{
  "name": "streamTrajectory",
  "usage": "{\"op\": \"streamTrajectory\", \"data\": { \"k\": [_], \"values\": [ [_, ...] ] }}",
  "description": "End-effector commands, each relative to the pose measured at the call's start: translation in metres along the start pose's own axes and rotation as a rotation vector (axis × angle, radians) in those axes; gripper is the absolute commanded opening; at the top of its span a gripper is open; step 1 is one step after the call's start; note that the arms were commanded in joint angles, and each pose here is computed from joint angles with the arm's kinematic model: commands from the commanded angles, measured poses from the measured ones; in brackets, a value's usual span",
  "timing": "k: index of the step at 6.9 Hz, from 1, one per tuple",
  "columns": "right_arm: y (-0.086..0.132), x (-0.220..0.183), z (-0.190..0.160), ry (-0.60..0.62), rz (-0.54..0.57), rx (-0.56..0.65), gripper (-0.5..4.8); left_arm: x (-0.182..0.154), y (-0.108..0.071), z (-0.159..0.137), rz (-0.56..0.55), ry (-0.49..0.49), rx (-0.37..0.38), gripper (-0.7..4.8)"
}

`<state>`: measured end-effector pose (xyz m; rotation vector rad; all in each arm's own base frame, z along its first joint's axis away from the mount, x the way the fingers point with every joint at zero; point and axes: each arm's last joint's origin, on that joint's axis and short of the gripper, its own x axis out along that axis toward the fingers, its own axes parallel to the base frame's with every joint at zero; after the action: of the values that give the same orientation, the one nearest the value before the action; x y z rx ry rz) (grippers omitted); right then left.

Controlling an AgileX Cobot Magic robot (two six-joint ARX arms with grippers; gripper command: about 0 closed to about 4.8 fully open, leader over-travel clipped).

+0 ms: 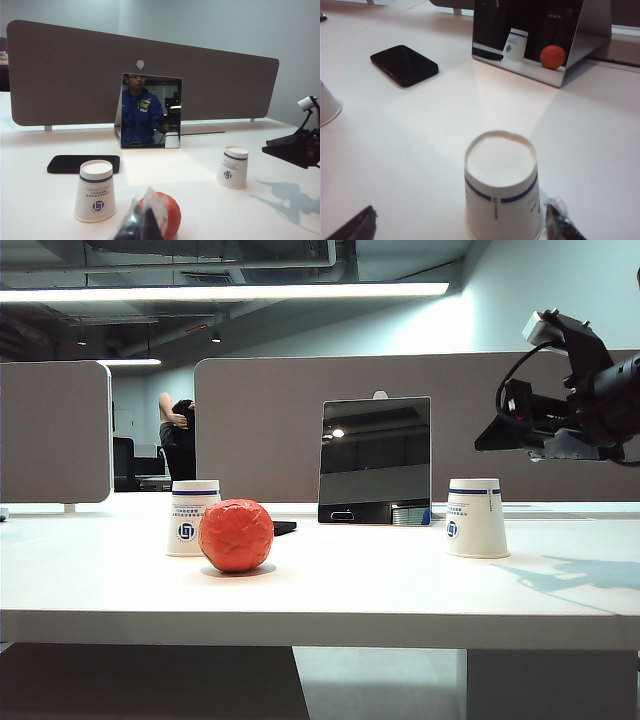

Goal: Carefully pick up the cup on the right and stack it on top of the cup on the left.

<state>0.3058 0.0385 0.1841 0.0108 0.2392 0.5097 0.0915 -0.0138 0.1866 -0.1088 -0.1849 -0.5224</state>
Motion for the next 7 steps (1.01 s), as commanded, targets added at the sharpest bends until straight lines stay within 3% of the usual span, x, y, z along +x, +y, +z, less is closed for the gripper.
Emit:
{"op": "streamTrajectory", "data": {
  "k": [1, 7],
  "values": [
    [-0.007, 0.017, -0.009, -0.078, -0.006, -0.033, 4.32, 0.000, 0.000, 0.001, 0.002, -0.009, 0.005, -0.05],
    [-0.011, 0.059, -0.003, -0.068, 0.036, -0.037, 4.32, 0.000, 0.000, 0.001, 0.014, -0.011, 0.005, -0.05]
  ]
}}
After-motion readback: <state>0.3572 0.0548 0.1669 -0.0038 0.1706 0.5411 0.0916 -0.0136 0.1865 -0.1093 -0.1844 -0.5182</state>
